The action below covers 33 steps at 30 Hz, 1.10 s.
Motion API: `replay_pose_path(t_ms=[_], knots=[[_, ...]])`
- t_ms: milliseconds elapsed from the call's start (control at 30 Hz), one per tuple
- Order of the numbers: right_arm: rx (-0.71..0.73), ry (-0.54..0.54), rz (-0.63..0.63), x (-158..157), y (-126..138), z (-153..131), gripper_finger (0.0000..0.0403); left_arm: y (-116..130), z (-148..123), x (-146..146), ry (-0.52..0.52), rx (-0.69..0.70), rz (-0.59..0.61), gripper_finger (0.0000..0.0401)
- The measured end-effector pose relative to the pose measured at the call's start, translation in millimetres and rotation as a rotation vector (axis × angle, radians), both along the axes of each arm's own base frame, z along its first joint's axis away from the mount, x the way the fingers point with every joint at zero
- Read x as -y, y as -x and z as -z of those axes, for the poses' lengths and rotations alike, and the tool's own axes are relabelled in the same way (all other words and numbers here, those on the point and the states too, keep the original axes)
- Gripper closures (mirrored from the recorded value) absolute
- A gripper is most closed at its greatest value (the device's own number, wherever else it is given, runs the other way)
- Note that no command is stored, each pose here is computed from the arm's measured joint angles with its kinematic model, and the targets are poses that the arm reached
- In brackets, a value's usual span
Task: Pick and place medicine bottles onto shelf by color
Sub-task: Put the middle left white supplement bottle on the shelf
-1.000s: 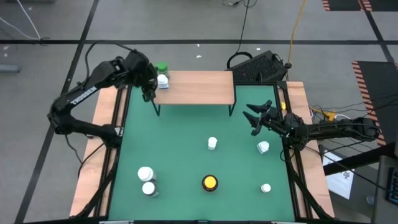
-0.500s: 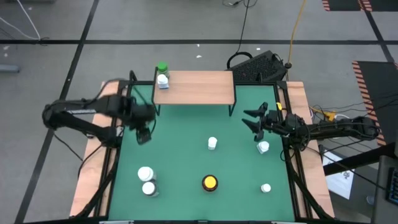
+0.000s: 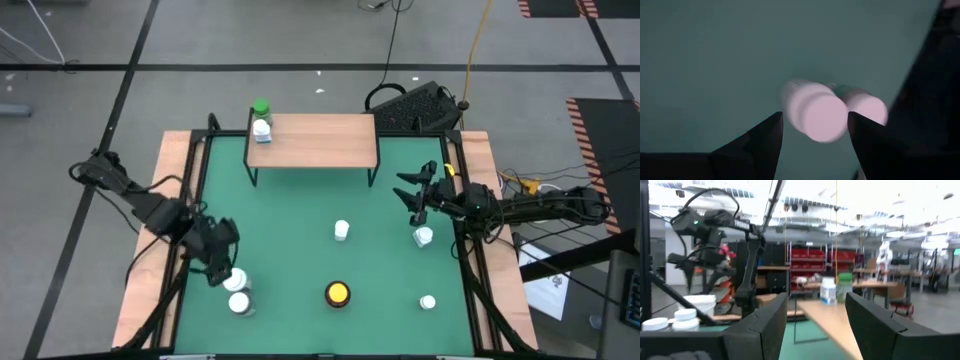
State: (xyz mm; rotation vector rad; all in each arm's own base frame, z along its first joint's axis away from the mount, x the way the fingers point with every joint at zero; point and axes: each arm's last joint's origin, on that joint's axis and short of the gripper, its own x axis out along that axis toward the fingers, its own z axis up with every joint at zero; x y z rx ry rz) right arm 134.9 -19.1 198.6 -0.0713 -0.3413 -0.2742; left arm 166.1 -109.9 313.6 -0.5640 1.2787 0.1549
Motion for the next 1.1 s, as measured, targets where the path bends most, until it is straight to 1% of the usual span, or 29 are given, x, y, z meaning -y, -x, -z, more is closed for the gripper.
replay_pose_path(t_ms=[67, 167, 233, 433, 567, 833, 967, 1100], knots=[[0.021, 0.028, 0.017, 0, 1, -3, 0.0204, 0, 0, 10, 0.021, 0.021, 0.028, 0.0176], [0.048, 0.010, 0.097, 3, 3, -5, 0.0204, 2, -1, 24, 0.056, 0.059, 0.085, 0.0176], [0.053, 0.001, 0.140, 6, 4, -5, 0.0204, 4, 1, 29, 0.058, 0.046, 0.089, 0.0176], [0.052, -0.004, 0.185, 10, 5, -5, 0.0204, 5, 9, 36, 0.009, -0.003, 0.097, 0.0176], [0.055, -0.011, 0.189, 11, 5, -5, 0.0204, 0, 13, 38, -0.035, 0.009, 0.151, 0.0176], [0.055, -0.011, 0.189, 11, 5, -5, 0.0204, -8, 22, 41, -0.103, -0.004, 0.151, 0.0175], [0.060, -0.024, 0.182, 11, 5, -5, 0.0204, -10, 28, 41, -0.181, -0.008, 0.137, 0.0153], [0.060, -0.018, 0.158, 10, 4, -5, 0.0204, -14, 35, 44, -0.216, -0.037, 0.144, 0.0106]])
